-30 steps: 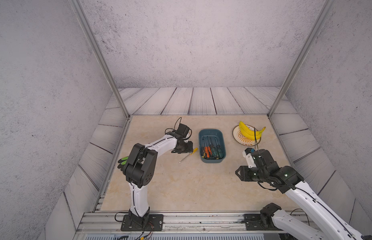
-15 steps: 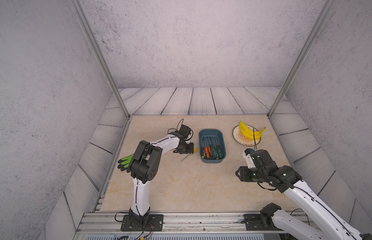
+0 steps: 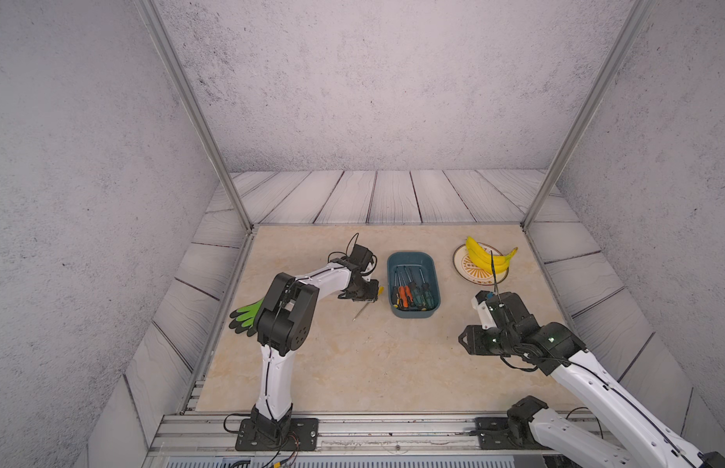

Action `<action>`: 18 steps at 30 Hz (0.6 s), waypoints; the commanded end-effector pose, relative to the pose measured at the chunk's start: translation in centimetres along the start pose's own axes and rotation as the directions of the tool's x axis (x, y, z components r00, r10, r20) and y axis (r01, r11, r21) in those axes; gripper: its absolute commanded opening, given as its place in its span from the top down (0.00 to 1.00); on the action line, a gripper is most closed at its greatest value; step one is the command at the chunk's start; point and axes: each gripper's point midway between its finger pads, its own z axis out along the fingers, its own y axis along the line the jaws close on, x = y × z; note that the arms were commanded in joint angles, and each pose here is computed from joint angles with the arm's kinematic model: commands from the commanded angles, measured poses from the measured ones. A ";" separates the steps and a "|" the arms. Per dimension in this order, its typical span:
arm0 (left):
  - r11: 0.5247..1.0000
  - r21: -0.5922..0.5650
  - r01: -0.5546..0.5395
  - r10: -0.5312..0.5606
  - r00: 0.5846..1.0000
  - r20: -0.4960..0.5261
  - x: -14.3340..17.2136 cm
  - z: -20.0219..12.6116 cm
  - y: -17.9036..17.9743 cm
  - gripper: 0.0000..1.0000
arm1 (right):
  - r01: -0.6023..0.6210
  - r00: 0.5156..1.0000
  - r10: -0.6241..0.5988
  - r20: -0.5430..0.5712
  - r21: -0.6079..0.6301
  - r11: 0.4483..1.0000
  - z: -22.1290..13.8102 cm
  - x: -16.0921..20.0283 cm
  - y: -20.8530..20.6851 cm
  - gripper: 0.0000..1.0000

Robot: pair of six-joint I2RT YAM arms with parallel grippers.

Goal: Put the screwdriver on the desktop into the storage box
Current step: Pick up the screwdriver from the center of the board.

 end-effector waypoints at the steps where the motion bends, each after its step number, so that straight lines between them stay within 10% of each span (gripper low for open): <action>1: 0.998 -0.043 -0.038 0.036 0.999 -0.027 0.8 0.9 0.4 0.68 | -0.009 1.000 0.009 0.010 0.023 1.000 0.1 -0.1 -0.5 0.56; 18: 0.976 -0.177 -0.123 0.120 0.992 -0.030 1.8 0.9 0.9 0.96 | -0.008 1.000 0.007 0.029 0.025 1.000 -0.1 -0.3 -0.6 0.56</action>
